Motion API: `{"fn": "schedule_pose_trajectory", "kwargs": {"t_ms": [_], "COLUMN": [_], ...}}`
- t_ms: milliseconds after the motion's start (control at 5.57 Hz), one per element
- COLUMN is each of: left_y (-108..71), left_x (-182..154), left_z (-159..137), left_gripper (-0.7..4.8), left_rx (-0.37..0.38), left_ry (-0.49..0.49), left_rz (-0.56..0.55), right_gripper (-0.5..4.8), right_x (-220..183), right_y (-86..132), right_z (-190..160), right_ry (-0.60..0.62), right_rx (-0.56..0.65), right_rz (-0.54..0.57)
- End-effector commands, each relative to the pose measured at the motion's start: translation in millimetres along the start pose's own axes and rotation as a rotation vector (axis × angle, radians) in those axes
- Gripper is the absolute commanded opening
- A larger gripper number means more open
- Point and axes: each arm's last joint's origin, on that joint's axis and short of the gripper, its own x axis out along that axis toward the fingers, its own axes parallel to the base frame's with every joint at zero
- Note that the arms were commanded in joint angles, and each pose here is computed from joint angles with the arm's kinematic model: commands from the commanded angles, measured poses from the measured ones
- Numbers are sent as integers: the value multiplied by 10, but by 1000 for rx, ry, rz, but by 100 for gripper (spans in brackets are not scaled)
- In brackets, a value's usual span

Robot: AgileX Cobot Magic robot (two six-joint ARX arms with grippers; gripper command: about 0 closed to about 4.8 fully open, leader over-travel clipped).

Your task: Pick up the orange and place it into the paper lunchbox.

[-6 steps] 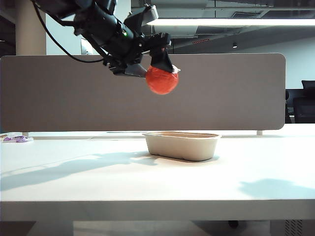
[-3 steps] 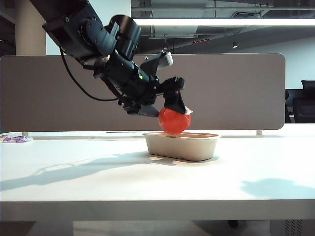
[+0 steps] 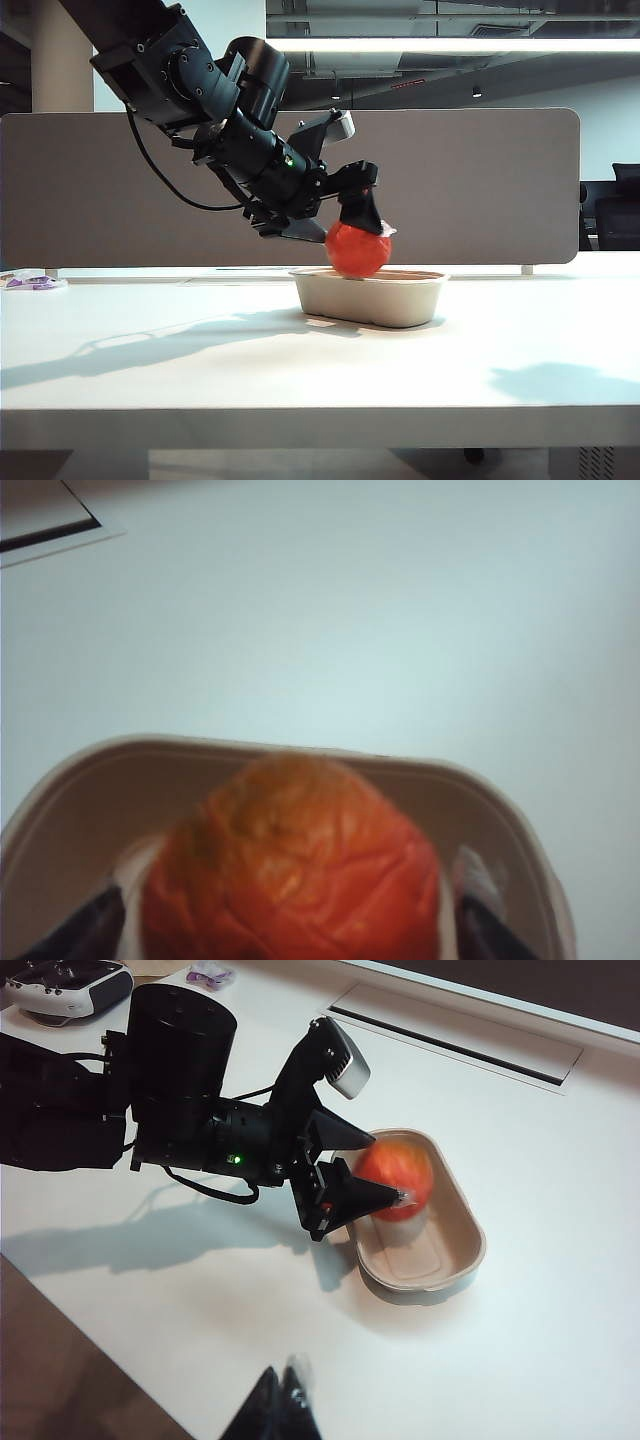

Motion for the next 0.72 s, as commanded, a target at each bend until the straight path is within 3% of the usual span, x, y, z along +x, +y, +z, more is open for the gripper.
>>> {"fn": "schedule_pose_trajectory", "kwargs": {"t_ms": [180,359,539,719], "left_y": [-5,-8,-252,-439], "left_x": [-11,-20,-1303,-2157], "left_z": [54,69,599,172], "left_gripper": [407,395,-6,-6], "left_rx": [7,8,94,125], "left_ry": [-24,-27,226,168], "left_rz": [-6,-7,-64,-110], "right_gripper": [-1,-1,-1,-1], "right_x": [-16,-14,-26,28], "right_y": [6,6,13,14], "right_z": [16,15,-162,-677], "right_ry": [-14,-12,167,-83], "right_rx": [-3,-3,39,-28], "right_rz": [0,0,6,-1]}}
